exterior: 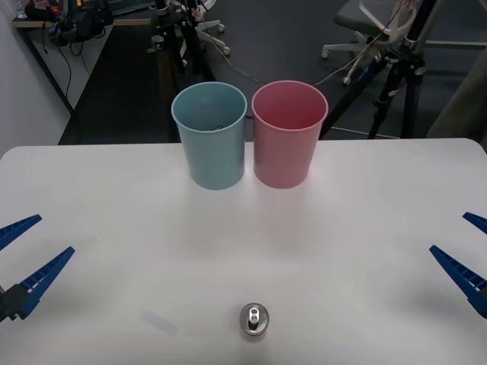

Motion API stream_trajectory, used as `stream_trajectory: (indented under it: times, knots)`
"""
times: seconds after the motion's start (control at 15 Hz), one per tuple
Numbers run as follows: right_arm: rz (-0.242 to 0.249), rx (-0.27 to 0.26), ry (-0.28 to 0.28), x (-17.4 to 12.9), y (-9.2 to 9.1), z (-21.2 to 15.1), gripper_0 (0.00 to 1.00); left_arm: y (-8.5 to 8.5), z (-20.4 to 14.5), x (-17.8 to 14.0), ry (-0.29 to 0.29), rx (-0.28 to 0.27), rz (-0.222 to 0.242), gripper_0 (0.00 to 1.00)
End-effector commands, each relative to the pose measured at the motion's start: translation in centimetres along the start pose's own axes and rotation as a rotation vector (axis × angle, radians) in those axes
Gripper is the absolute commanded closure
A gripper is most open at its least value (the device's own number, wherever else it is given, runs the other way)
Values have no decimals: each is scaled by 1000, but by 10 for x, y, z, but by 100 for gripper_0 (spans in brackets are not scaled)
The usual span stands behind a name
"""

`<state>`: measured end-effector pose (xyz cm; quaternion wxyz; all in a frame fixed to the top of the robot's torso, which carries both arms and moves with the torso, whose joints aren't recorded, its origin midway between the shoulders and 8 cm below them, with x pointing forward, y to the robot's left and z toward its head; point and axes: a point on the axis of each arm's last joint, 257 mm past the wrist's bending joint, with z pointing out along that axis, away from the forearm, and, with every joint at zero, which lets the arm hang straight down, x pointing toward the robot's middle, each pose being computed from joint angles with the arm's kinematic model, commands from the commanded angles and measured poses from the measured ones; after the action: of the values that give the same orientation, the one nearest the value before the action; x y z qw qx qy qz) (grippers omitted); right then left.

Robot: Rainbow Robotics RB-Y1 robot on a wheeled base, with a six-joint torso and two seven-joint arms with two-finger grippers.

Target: Grasp the object on the table and drop it into the matching bin: aluminum can to the light blue bin, PET bottle to the pink bin.

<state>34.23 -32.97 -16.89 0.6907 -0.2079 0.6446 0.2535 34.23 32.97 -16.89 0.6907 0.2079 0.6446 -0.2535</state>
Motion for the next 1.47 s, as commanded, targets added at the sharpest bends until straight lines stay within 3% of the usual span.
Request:
stream_trajectory:
  times: [0.07,0.13,0.33,0.53,0.87,1.2,1.47]
  knots:
    - [0,0,0,0,0,0,0,0,0,0,0,0,0,0]
    - [39,15,-30,7,8,2,0,0,0,0,0,0,0,0]
    - [45,-13,-26,8,22,-3,0,0,0,0,0,0,0,0]
    - [73,-78,16,30,49,-16,0,0,0,0,0,0,0,0]
    - [-4,-167,70,78,77,-37,0,0,0,0,0,0,0,0]
    - [-102,-248,65,115,112,-35,0,0,0,0,0,0,0,0]
    - [-143,-301,58,133,140,-20,0,0,0,0,0,0,0,0]
